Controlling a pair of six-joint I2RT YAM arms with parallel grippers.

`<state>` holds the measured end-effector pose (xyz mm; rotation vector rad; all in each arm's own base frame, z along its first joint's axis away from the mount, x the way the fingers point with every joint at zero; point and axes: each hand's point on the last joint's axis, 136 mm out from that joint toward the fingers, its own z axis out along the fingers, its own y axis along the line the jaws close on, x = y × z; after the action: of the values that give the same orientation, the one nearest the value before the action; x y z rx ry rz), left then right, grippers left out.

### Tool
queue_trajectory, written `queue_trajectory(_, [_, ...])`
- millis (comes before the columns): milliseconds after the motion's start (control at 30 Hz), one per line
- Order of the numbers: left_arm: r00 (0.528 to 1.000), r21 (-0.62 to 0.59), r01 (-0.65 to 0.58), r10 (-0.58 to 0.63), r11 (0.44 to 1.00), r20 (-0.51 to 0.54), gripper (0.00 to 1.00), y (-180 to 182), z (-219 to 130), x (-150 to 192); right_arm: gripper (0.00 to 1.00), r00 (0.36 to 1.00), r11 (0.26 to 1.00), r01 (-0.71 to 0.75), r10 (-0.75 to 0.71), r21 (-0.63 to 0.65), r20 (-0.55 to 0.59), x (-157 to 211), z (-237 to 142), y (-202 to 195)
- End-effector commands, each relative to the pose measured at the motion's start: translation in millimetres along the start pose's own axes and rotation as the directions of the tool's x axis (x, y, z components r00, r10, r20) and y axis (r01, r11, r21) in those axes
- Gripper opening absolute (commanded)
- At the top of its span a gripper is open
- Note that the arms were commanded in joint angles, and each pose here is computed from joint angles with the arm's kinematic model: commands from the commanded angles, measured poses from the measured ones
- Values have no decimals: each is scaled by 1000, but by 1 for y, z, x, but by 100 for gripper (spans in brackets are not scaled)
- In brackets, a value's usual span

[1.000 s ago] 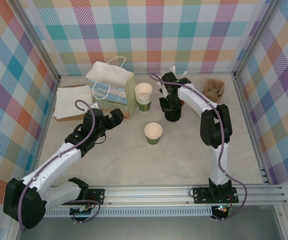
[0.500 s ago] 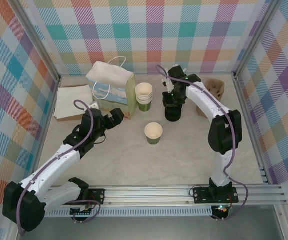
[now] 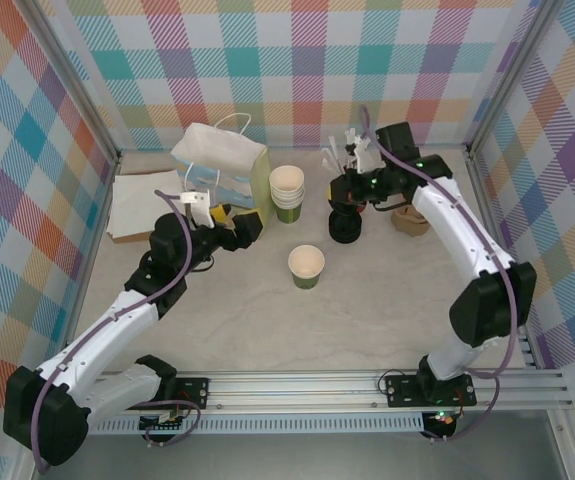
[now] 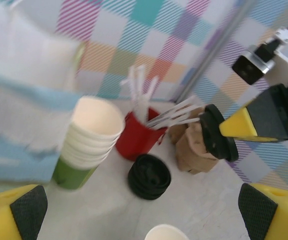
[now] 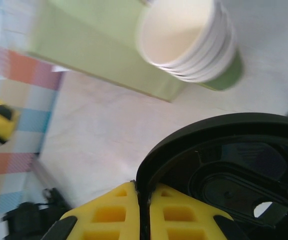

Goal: Pack the takeout coffee

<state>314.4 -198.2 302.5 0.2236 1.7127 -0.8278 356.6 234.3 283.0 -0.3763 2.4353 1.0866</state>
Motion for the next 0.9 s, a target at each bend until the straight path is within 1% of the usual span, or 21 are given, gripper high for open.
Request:
queue_trajectory(0, [962, 186, -259, 237, 948, 132, 100, -41, -2, -20, 10, 998, 962, 70, -68, -265, 19, 1, -22, 57])
queue_trajectory(133, [911, 291, -406, 358, 866, 206, 100, -67, 0, -24, 10, 995, 892, 84, -95, -444, -2, 9, -37, 92])
queue_trajectory(233, [870, 333, -489, 425, 806, 248, 100, -83, 4, -24, 9, 994, 871, 93, -113, -482, -11, 15, -43, 104])
queue_trajectory(333, [839, 370, -543, 478, 753, 260, 100, -92, 12, -18, 9, 992, 850, 95, -126, -518, -24, 19, -46, 114])
queue_trajectory(433, [815, 392, -579, 509, 715, 276, 99, -100, 19, -14, 9, 990, 837, 96, -136, -539, -35, 23, -47, 122])
queue_trajectory(633, [787, 402, -617, 536, 677, 305, 94, -109, 28, -12, 9, 988, 814, 90, -147, -574, -54, 29, -48, 130])
queue_trajectory(867, [775, 422, -632, 541, 650, 327, 93, -120, 36, -12, 10, 986, 806, 78, -150, -587, -74, 33, -43, 134])
